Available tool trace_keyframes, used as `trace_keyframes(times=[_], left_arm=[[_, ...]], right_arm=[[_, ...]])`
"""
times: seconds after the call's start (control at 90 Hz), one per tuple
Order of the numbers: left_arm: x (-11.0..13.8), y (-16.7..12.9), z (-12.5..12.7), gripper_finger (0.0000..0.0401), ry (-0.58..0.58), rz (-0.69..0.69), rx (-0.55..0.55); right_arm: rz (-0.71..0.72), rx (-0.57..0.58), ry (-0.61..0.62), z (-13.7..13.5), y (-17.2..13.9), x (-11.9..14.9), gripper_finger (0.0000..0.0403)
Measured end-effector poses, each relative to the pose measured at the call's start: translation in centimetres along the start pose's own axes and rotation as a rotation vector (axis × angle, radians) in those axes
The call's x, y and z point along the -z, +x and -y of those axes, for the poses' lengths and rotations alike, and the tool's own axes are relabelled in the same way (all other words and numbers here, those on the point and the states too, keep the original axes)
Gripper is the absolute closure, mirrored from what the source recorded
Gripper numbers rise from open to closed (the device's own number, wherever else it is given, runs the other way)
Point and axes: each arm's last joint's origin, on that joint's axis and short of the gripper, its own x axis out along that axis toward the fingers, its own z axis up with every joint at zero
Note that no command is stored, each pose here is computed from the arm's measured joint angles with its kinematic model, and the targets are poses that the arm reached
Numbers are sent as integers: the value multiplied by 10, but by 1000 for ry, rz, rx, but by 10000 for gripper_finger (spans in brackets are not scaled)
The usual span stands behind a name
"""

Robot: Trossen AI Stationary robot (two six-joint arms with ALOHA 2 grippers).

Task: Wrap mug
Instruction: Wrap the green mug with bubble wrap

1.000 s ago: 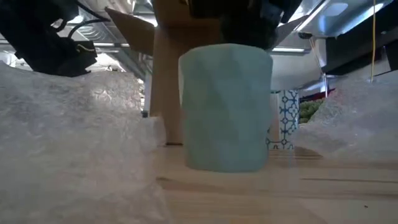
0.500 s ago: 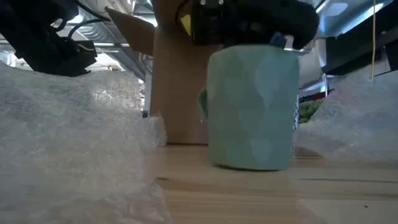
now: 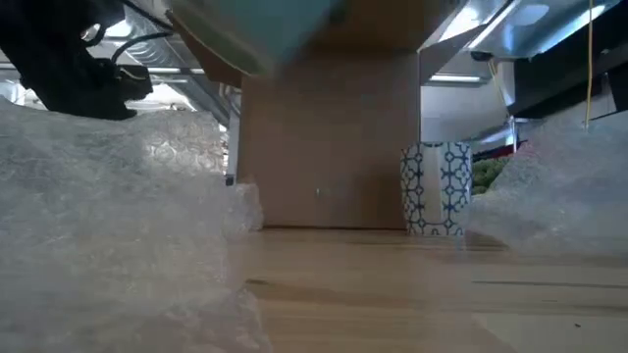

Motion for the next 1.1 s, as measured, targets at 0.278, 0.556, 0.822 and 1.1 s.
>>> trace_keyframes(times=[0.278, 0.556, 0.822, 1.1], left_arm=[[-23, -57, 35, 265, 119, -24, 193], [-25, -105, 38, 265, 138, -73, 195], [-14, -114, 37, 265, 128, -111, 203], [-7, -119, 37, 265, 123, -133, 209]], right_arm=[[213, 92, 27, 14, 33, -15, 401], [210, 110, 87, 35, 71, -11, 402], [154, 113, 124, 50, 96, -20, 402], [24, 97, 179, 58, 130, 4, 402]])
